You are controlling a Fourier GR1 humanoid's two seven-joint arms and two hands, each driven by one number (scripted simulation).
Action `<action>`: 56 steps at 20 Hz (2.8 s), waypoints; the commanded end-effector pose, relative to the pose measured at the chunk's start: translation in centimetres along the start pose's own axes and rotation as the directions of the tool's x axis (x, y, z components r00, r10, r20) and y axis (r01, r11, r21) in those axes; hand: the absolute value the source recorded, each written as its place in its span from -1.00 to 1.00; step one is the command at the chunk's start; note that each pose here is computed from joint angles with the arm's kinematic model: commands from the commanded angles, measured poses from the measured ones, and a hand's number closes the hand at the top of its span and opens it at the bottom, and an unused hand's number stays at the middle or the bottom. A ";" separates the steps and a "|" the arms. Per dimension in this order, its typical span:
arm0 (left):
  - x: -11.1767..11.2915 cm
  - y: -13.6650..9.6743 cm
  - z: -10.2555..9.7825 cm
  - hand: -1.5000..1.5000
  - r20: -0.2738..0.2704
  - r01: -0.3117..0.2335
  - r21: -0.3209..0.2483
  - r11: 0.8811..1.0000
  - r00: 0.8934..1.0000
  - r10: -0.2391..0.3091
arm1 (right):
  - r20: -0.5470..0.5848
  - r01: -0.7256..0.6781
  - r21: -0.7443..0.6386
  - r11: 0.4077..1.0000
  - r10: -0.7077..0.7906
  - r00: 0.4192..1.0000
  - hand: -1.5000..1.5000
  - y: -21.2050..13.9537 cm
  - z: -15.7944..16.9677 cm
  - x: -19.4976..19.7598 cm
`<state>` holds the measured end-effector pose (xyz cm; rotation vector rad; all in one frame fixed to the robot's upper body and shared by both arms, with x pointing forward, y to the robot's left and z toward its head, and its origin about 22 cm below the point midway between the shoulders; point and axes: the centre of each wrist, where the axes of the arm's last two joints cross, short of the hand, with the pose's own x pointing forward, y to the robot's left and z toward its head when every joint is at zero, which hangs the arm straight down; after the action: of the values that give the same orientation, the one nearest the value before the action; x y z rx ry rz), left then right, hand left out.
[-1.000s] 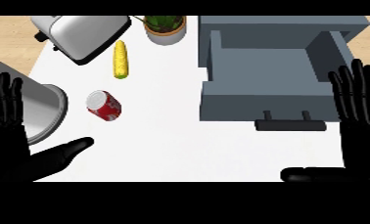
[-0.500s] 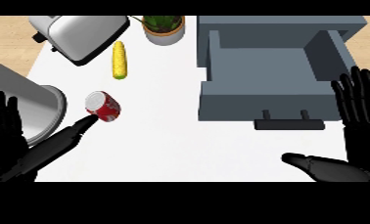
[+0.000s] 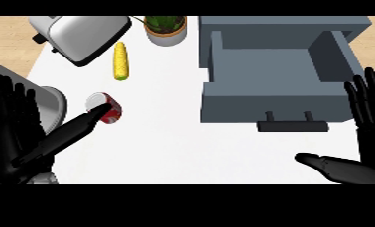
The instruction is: Pick up the can, place it into the drawer and close the drawer
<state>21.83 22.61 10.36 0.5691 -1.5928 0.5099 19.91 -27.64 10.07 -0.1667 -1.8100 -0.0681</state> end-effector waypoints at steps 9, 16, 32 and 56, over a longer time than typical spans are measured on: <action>-6.8 -3.3 0.0 -1.00 -0.087 0.061 0.017 0.998 0.994 -0.060 | 0.012 0.001 -0.005 1.000 -0.001 1.000 -1.00 -1.0 1.9 1.3; -11.9 -2.8 0.6 -1.00 -0.106 0.080 0.038 0.996 0.991 -0.076 | 0.026 -0.021 -0.010 1.000 0.021 0.999 -1.00 -2.8 2.4 1.8; -19.0 -2.0 -1.6 -1.00 -0.191 0.080 0.114 0.990 0.980 -0.057 | 0.028 -0.022 -0.021 1.000 0.022 0.999 -1.00 -3.3 1.2 2.8; -23.9 0.3 -6.0 -1.00 -0.169 0.020 0.041 0.999 0.985 -0.012 | 0.024 -0.040 -0.009 0.999 0.041 0.999 -1.00 -2.8 1.5 5.2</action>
<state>27.41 27.13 -13.16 0.6028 -1.3927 0.6029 16.14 -30.22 14.05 -0.2075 -1.8338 -0.0509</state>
